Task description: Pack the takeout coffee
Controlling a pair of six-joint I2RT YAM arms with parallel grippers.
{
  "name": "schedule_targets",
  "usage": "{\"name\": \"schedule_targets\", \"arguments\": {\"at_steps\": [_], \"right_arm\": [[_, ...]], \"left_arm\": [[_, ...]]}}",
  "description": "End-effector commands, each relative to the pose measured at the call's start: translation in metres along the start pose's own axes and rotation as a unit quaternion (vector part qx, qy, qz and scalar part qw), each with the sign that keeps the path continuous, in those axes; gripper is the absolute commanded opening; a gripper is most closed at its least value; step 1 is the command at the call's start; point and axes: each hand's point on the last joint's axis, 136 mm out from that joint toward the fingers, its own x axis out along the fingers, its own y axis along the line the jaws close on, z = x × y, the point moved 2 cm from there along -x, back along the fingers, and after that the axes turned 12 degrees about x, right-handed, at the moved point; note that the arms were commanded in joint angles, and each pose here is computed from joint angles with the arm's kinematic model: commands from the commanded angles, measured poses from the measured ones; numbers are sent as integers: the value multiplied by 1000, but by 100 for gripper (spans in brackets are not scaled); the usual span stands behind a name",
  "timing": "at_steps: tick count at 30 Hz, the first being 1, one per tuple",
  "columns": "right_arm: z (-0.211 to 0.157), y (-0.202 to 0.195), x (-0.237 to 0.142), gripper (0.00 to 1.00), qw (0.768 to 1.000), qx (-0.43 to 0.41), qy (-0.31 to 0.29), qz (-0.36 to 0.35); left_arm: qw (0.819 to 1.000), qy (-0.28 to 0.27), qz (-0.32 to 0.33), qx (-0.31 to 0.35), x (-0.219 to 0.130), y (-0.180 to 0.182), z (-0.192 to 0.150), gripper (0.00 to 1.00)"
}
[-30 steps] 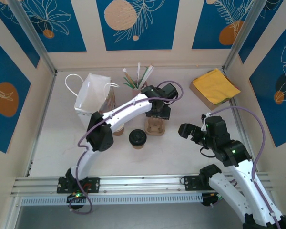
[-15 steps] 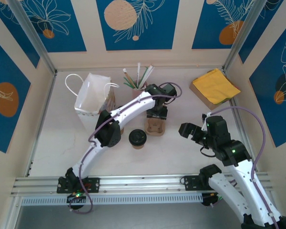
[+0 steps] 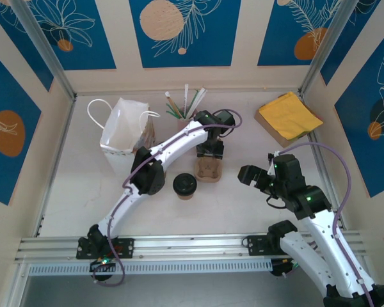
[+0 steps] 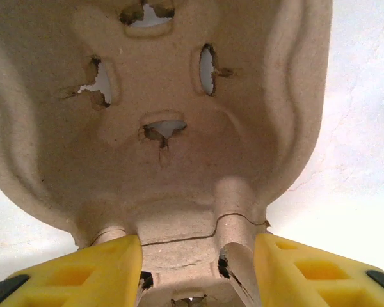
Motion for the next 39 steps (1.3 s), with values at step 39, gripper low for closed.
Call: {"name": "schedule_targets", "arguments": {"at_steps": [39], "right_arm": [[-2,-3,14,99,1000,9,12,2]], "left_arm": [[998,-29,59,13,-33,24,2,48]]}}
